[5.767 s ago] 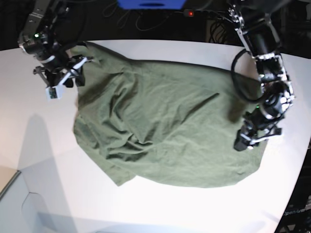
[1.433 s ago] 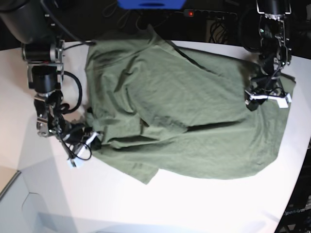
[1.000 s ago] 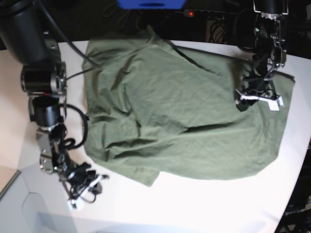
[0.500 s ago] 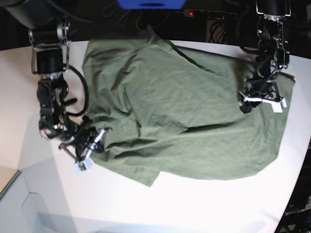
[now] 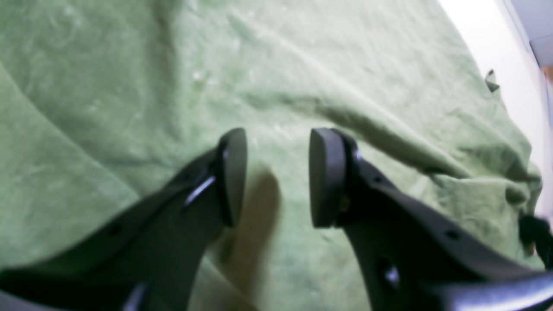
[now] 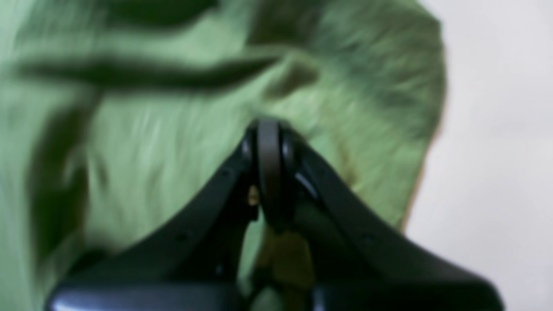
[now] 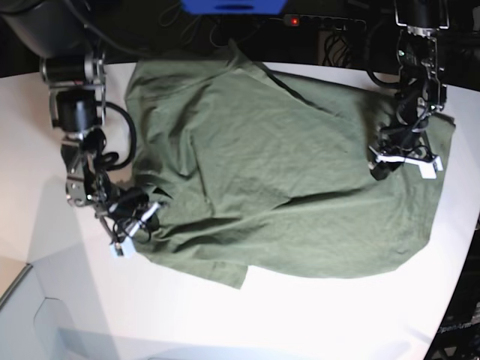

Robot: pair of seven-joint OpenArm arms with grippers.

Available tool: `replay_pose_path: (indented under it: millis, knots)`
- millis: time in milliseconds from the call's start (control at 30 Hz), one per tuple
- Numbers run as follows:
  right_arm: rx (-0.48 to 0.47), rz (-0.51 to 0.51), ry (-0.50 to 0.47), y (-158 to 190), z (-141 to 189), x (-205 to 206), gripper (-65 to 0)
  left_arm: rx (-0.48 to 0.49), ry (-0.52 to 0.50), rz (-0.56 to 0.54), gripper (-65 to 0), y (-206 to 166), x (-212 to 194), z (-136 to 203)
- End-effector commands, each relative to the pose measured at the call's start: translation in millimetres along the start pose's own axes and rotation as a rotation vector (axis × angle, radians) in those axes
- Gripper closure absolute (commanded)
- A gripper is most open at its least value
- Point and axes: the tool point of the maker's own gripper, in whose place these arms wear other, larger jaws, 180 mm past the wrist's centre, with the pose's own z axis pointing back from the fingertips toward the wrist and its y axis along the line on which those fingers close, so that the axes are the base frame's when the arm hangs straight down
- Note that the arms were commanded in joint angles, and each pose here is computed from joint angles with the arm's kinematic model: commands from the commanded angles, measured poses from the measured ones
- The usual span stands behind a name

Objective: Layout the t-shirt on the table in an organized manner, then fold the t-shirt properly
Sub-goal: 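Grasp the t-shirt hem with the right gripper and drag it to flatten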

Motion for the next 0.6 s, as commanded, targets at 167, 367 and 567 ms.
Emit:
replay_pose_path:
  millis: [167, 367, 567]
  knots:
    - [-0.036, -0.056, -0.110, -18.9, -15.1, 59.0, 0.0, -0.038, -0.044, -0.008, -23.8, -11.6, 14.6, 3.8]
    - [-0.044, -0.015, -0.257, -22.2, -2.0, 139.2, 0.0, -0.098, -0.089, -0.032, -23.8, -36.4, 30.4, 10.4]
    - [-0.102, -0.001, -0.207, -54.5, 14.4, 144.7, 0.0, -0.128, -0.113, -0.048, -23.8, -49.0, 39.4, 14.7]
